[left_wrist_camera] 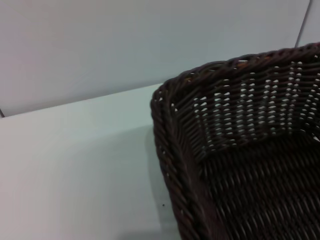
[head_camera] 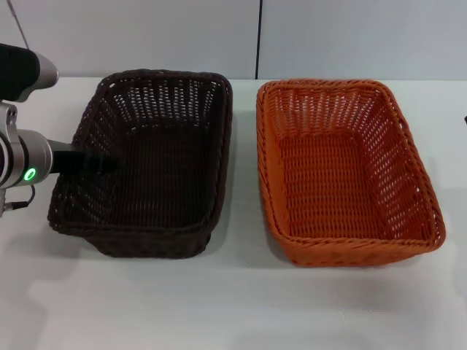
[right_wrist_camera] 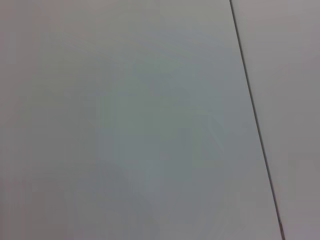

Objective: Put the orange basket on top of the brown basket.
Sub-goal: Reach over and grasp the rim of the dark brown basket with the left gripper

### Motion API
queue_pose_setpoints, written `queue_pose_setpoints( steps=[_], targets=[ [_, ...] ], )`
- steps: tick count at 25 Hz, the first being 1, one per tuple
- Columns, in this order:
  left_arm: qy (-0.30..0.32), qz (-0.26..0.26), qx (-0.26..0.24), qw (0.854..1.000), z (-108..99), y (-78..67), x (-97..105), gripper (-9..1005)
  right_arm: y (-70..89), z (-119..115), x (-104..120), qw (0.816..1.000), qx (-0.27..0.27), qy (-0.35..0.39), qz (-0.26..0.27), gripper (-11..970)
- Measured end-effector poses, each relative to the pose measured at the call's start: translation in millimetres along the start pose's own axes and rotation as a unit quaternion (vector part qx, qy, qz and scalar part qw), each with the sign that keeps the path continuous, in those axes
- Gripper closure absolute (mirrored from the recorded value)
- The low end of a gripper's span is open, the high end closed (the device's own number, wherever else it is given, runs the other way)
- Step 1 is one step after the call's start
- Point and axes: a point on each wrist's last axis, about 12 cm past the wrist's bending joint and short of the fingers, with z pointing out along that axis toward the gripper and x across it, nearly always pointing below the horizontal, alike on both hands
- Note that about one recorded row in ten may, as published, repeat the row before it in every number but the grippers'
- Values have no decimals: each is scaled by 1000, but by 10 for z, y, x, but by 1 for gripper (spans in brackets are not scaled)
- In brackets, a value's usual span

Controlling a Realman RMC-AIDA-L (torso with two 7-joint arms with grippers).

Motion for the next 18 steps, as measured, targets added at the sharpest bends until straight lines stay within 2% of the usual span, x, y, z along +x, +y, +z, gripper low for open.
queue_pose_setpoints(
  steps=[3, 14, 18],
  targets=[
    [-12, 2, 0, 1000, -22, 0, -27, 272, -4, 9, -4, 1000, 0, -1, -1, 264],
    [-42, 22, -7, 999, -15, -7, -90, 507, -17, 19, -12, 1000, 2, -3, -2, 269],
    [-48, 36, -9, 998, -13, 2, -87, 669, -18, 20, -18, 1000, 2, -6, -2, 271]
  ],
)
